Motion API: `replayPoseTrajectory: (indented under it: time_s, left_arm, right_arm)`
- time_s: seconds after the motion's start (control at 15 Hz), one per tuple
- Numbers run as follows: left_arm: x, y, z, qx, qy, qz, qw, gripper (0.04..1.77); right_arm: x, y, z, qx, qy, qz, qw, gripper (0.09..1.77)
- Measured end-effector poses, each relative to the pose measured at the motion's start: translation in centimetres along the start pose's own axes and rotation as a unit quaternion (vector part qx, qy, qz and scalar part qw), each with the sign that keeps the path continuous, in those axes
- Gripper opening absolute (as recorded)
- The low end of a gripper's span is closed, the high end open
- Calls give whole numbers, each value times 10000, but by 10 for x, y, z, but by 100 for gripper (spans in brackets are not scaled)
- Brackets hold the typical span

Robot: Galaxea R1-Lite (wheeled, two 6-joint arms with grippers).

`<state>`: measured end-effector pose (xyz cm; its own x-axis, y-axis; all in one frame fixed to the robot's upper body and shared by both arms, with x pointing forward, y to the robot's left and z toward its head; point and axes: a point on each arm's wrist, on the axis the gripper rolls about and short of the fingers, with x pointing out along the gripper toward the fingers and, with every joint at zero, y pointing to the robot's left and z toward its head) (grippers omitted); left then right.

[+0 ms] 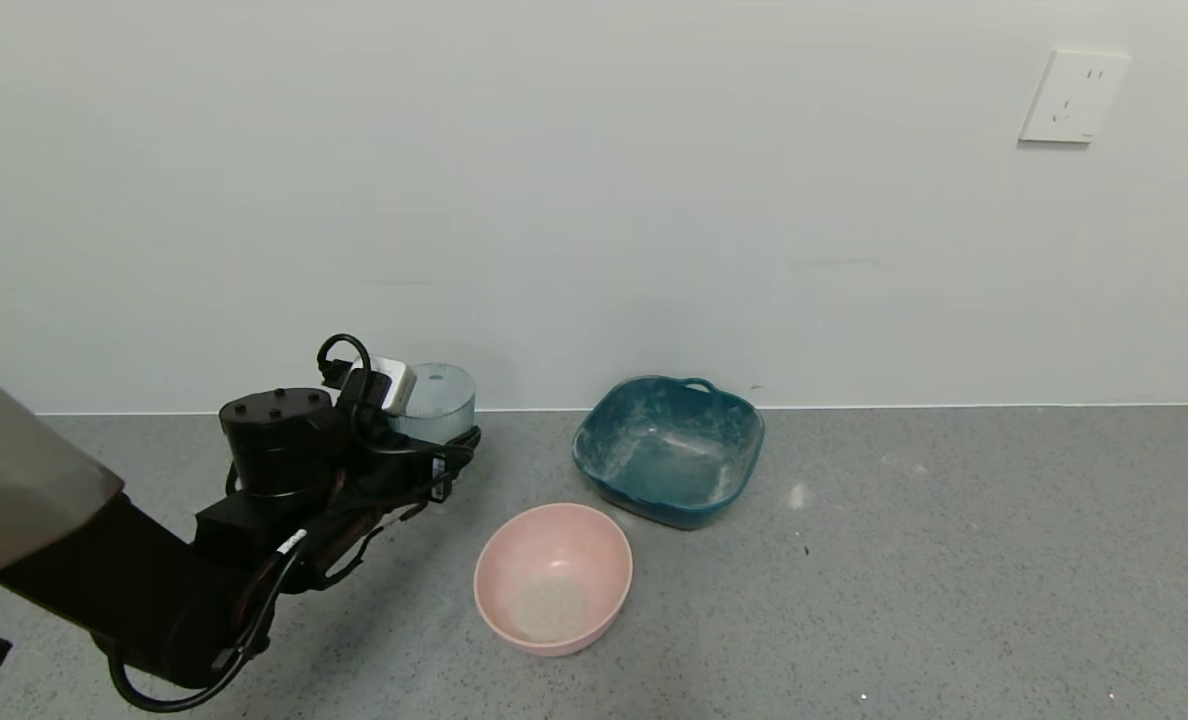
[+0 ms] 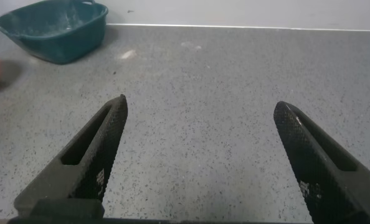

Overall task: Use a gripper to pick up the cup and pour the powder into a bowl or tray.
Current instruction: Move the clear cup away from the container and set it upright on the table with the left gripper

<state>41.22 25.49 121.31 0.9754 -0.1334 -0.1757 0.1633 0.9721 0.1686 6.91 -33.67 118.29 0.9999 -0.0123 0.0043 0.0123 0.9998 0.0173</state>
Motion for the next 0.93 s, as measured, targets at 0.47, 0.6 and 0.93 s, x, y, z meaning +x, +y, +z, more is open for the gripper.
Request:
replayPoseTrajectory:
  time_s: [0.47, 0.6, 0.93]
  left_arm:
    - [35, -1, -16, -518, 116, 84, 9986, 128]
    - [44, -2, -20, -613, 154, 91, 9980, 128]
    - [61, -6, -34, -779, 275, 237, 9963, 128]
  right_arm:
    - [0, 0, 0, -2, 0, -2, 10000, 171]
    - [0, 0, 0, -2, 0, 0, 10000, 171]
    - [0, 0, 0, -4, 2, -2, 10000, 171]
